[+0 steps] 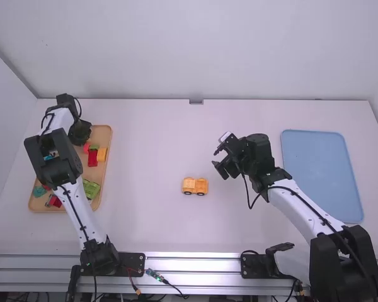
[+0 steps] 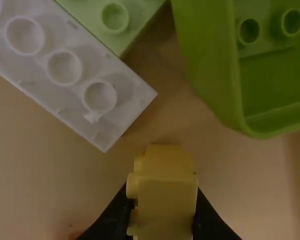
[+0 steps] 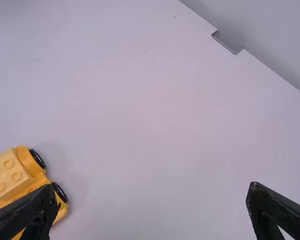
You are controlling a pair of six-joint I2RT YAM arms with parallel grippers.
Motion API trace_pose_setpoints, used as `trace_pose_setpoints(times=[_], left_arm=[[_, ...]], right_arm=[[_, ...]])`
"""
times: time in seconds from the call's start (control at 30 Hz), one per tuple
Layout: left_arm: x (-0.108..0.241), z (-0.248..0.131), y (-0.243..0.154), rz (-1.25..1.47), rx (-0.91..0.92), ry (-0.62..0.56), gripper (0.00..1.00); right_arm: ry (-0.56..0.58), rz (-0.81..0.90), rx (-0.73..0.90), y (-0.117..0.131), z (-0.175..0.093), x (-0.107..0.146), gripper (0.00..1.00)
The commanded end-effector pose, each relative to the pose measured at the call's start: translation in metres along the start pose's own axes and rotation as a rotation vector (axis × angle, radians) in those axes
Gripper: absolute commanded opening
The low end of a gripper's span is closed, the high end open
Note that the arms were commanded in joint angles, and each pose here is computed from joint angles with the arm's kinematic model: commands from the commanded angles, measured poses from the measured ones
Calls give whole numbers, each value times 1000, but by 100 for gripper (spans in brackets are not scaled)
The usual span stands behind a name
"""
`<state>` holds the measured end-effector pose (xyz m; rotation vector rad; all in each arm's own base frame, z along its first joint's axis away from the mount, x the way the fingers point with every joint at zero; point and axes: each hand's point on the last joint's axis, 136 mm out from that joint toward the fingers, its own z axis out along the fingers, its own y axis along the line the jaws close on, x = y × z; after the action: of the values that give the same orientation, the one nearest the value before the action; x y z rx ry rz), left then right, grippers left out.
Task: Assemble lego blocks to make yellow taxi
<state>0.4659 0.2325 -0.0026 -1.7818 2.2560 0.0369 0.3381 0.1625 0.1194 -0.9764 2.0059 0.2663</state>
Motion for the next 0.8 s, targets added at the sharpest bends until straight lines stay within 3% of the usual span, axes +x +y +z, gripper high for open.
trace_pose_setpoints(times=[0.0,0.07,0.27,0.47,0.67,0.77], left_arm=[[15,4,-5,70,31,73,9],[15,2,-8,97,45,75,2],[7,-19,-22,220,92,70,2],[-13,-58,-26,284,78,-10,2],[-4,-85,-38,325,119,-77,2],[9,-106,-47,348,228,-133,2]], right_arm=[[-51,-13,20,-7,-7,-21,99],[-58,-23,15,-3,-6,-24,99],[-95,-40,-10,10,-4,-37,99],[-163,56,-13,13,-4,-56,99],[-188,142,-10,10,-6,-62,99],[-194,163,-1,5,-7,-62,99]])
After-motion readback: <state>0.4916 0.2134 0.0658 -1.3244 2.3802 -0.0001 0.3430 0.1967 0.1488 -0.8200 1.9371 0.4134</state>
